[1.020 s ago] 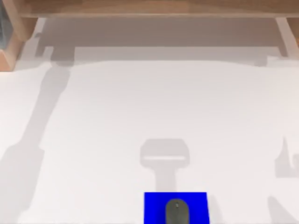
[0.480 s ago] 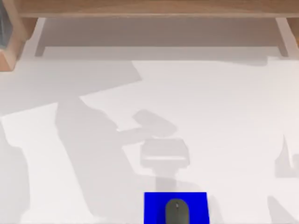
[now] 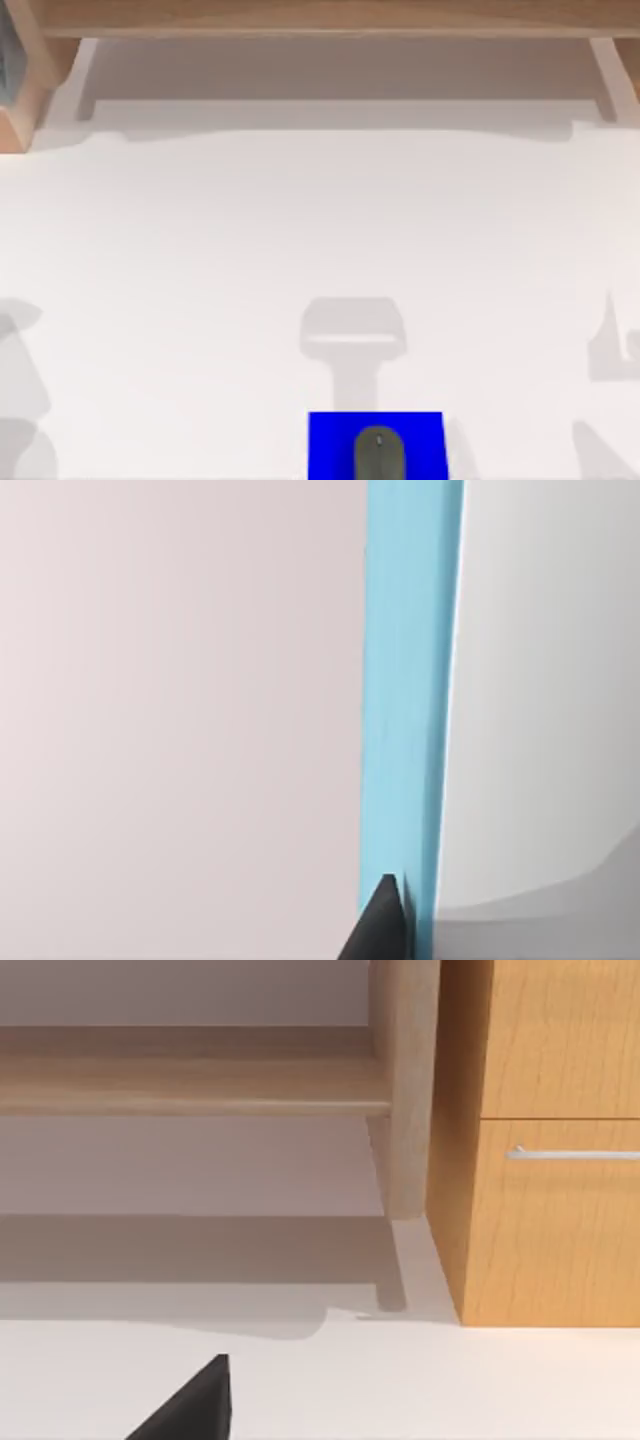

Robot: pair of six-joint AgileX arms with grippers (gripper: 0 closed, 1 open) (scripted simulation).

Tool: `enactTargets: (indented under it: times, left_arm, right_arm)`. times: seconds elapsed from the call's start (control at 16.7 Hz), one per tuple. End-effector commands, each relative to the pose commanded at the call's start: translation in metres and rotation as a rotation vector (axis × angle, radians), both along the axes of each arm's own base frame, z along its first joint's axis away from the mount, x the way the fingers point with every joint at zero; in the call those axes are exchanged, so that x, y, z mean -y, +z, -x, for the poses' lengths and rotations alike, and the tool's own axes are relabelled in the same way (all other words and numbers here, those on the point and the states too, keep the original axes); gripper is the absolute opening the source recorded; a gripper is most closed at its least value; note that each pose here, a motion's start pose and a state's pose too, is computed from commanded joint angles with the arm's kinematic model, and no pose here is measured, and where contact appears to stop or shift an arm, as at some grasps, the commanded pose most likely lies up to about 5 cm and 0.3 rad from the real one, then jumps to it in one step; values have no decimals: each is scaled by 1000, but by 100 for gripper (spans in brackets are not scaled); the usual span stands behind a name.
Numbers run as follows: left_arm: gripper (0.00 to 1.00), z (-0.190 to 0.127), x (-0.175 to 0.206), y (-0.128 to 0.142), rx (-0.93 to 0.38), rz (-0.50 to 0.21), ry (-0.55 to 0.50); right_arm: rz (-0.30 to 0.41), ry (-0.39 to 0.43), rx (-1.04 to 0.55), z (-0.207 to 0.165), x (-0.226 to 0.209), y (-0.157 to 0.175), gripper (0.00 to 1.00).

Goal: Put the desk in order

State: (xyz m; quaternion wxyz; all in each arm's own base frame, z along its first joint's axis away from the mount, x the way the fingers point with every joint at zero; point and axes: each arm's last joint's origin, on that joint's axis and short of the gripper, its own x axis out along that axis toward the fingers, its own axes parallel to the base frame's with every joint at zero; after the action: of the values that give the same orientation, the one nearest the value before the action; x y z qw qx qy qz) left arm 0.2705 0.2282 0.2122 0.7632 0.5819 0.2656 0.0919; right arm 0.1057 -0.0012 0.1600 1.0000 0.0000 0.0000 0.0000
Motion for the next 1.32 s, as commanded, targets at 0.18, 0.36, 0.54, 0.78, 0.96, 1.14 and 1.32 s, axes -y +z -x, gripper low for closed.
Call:
enactTargets:
  times: [0.18, 0.36, 0.54, 0.78, 0.96, 1.14, 1.32]
  left_arm:
    - [0, -11, 5, -25, -43, -61, -153]
    - [0, -38, 20, -40, -34, -127, -335]
    - [0, -63, 39, -51, -12, -173, -488]
    - [0, -77, 51, -60, -4, -184, -572]
    - [0, -77, 51, -60, -4, -184, -572]
    - [0, -76, 51, -61, -7, -184, -569]
    - [0, -88, 50, -62, -5, -186, -569]
  right_arm:
    - [0, 0, 0, 0, 0, 0, 100]
    - [0, 0, 0, 0, 0, 0, 100]
    - [0, 0, 0, 0, 0, 0, 100]
    - [0, 0, 0, 0, 0, 0, 100]
    - [0, 0, 0, 0, 0, 0, 100]
    - [0, 0, 0, 0, 0, 0, 100]
    - [0, 0, 0, 0, 0, 0, 100]
